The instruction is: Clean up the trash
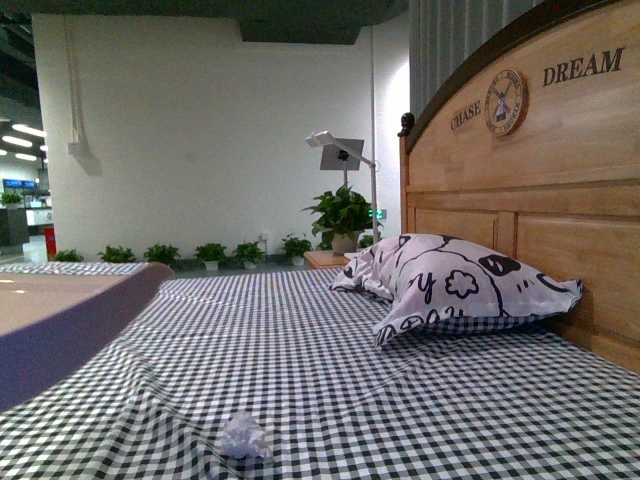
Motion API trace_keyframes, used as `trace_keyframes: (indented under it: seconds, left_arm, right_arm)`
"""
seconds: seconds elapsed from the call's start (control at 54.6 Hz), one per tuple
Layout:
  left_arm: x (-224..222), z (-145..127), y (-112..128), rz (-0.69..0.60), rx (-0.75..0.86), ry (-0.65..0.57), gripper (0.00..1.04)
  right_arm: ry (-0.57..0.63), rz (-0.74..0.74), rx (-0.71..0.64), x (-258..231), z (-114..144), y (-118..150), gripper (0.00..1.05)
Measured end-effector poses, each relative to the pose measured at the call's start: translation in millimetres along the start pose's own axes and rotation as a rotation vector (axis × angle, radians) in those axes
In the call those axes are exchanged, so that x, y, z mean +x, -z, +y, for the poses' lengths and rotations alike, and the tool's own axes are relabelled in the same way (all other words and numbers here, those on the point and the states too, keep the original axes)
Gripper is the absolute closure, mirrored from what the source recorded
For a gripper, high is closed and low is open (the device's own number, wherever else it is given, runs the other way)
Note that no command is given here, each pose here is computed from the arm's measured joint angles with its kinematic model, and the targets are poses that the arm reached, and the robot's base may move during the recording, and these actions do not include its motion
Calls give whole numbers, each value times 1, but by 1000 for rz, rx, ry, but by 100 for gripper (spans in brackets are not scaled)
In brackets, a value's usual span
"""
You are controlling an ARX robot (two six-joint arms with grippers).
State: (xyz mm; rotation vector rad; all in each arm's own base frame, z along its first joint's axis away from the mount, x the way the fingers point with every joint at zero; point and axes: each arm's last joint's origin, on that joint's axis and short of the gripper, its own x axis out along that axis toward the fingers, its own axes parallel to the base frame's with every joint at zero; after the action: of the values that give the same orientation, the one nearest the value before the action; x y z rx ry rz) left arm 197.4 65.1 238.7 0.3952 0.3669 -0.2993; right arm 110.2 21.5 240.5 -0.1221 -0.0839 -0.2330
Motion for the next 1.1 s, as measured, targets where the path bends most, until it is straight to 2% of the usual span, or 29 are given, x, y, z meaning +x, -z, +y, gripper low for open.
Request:
trace_keyframes:
  seconds: [0.311,0.549,0.695,1.098]
  left_arm:
    - [39,6,25,134,175,172,79]
    - [57,14,19,132,218,242,79]
    - [69,19,22,173,222,297,79]
    - [90,32,29,240,228,342,79]
  right_arm:
    - [0,0,0,0,0,0,84]
    - [0,0,0,0,0,0,84]
    - [0,0,0,0,0,0,84]
    - [0,0,0,0,0,0,84]
